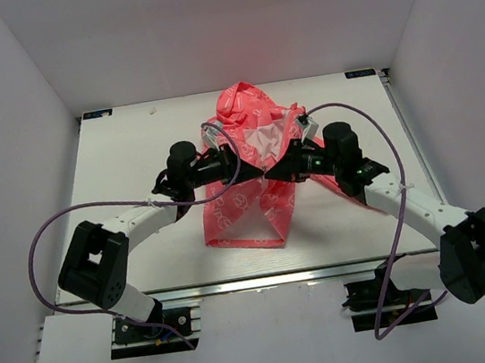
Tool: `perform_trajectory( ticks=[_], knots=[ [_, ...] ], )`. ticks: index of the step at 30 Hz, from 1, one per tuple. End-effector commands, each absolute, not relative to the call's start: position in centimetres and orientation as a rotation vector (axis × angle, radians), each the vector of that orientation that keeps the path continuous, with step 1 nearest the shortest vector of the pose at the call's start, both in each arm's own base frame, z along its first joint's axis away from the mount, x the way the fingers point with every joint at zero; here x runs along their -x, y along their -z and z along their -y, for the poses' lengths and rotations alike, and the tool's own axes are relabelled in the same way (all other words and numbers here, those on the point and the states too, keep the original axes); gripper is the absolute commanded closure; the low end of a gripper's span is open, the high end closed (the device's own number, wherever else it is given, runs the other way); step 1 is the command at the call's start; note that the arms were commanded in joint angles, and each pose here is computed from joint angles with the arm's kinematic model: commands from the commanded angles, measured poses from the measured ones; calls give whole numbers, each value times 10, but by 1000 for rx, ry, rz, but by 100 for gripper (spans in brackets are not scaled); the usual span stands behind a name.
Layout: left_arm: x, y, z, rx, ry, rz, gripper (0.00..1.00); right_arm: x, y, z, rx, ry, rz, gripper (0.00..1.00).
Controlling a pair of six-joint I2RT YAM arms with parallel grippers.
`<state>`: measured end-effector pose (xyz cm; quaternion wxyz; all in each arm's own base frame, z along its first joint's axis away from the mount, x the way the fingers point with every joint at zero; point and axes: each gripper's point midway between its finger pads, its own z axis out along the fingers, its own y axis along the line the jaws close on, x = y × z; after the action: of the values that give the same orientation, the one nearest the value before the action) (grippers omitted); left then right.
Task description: Zip up the jacket
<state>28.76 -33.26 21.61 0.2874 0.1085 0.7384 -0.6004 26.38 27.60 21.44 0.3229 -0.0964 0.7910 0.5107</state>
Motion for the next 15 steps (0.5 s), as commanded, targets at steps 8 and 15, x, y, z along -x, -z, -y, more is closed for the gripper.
perform_trajectory(
  ticks=[8, 15],
  knots=[
    [-266, -225, 330, -461, 1563, -1998, 100, -288, -272, -265, 285, -1186, -1846, 100],
    [-253, -200, 320, -488, 1505, -2158, 100, -316, -281, -269, 123, -1223, -1794, 100]
  ],
)
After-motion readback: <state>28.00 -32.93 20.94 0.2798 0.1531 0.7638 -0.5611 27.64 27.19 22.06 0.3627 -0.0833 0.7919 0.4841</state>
